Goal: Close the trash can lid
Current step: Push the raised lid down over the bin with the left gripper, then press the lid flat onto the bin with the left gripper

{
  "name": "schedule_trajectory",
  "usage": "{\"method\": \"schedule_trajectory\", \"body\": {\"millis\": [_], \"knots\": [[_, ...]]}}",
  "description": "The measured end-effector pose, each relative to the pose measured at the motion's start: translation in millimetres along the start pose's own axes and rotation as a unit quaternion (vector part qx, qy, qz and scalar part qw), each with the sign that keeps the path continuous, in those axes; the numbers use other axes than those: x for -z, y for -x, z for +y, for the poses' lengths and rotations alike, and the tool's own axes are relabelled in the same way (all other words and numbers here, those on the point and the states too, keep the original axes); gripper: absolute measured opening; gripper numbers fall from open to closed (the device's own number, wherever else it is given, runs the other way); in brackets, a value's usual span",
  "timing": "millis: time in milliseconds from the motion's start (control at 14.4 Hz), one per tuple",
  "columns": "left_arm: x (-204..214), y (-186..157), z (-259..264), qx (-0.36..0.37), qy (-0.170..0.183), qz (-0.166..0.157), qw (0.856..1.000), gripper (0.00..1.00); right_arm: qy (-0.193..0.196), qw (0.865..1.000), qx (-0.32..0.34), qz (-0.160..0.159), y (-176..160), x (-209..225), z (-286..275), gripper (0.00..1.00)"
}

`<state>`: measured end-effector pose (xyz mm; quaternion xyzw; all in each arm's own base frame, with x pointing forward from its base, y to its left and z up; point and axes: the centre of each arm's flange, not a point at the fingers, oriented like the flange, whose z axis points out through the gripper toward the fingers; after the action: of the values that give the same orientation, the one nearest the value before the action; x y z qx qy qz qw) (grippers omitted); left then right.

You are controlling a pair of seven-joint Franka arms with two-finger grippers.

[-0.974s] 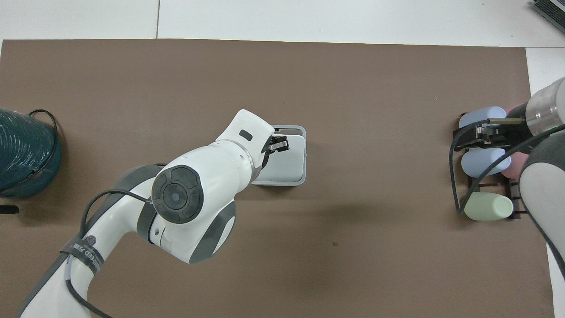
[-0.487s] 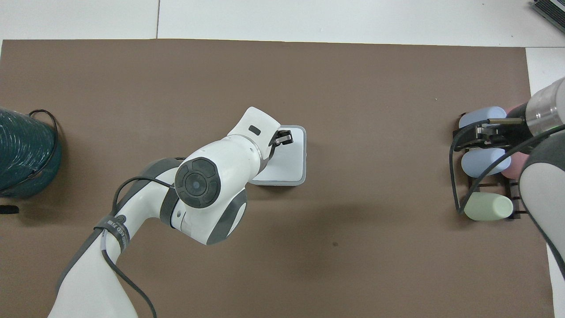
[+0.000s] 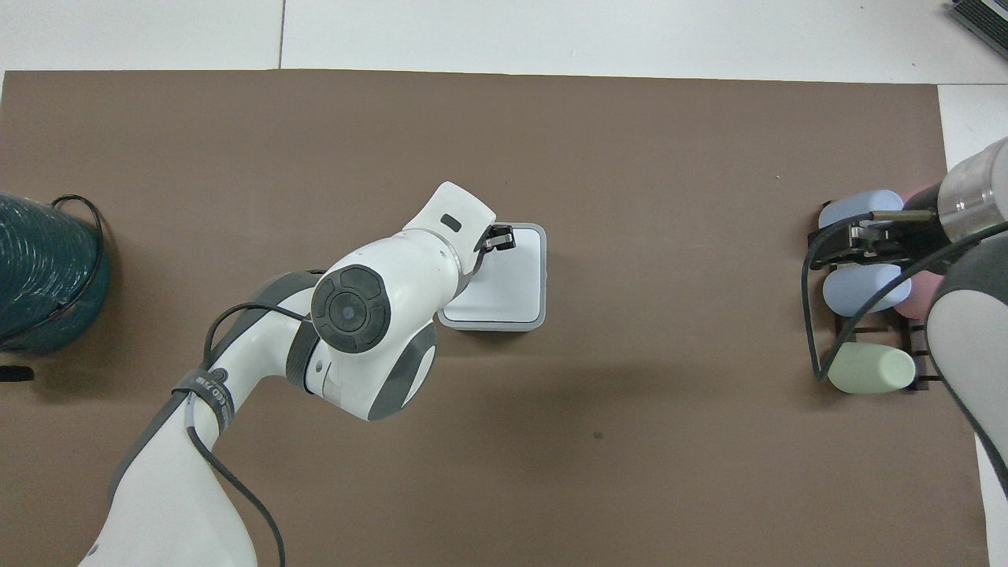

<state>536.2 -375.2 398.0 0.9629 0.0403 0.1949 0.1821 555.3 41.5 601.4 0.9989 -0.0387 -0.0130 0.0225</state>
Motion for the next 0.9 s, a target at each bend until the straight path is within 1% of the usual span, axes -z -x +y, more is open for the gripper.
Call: {"method": "schedule_trajectory", "body": {"millis": [278,417,487,626,765,904], "knots": [[-1,-1,1,-0.004,0.003,0.004,1.000,0.01,0.000,1.000,0.000,0.000,0,0,0,1.00],[-1,-3,2,-0.004,-0.002,-0.003,1.000,0.01,0.000,1.000,0.000,0.000,0,0,0,1.00],[2,-7,4,-0.003,-0.012,-0.018,1.000,0.01,0.000,1.000,0.000,0.000,0,0,0,1.00],[23,-33,5,0.005,-0.046,-0.064,0.997,0.01,0.000,1.000,0.000,0.000,0,0,0,1.00],[62,-72,-1,0.008,-0.072,-0.097,0.993,0.02,0.000,1.000,0.000,0.000,0,0,0,1.00],[100,-107,-20,-0.001,-0.091,-0.123,0.988,0.03,0.000,1.000,0.000,0.000,0,0,0,1.00]]}}
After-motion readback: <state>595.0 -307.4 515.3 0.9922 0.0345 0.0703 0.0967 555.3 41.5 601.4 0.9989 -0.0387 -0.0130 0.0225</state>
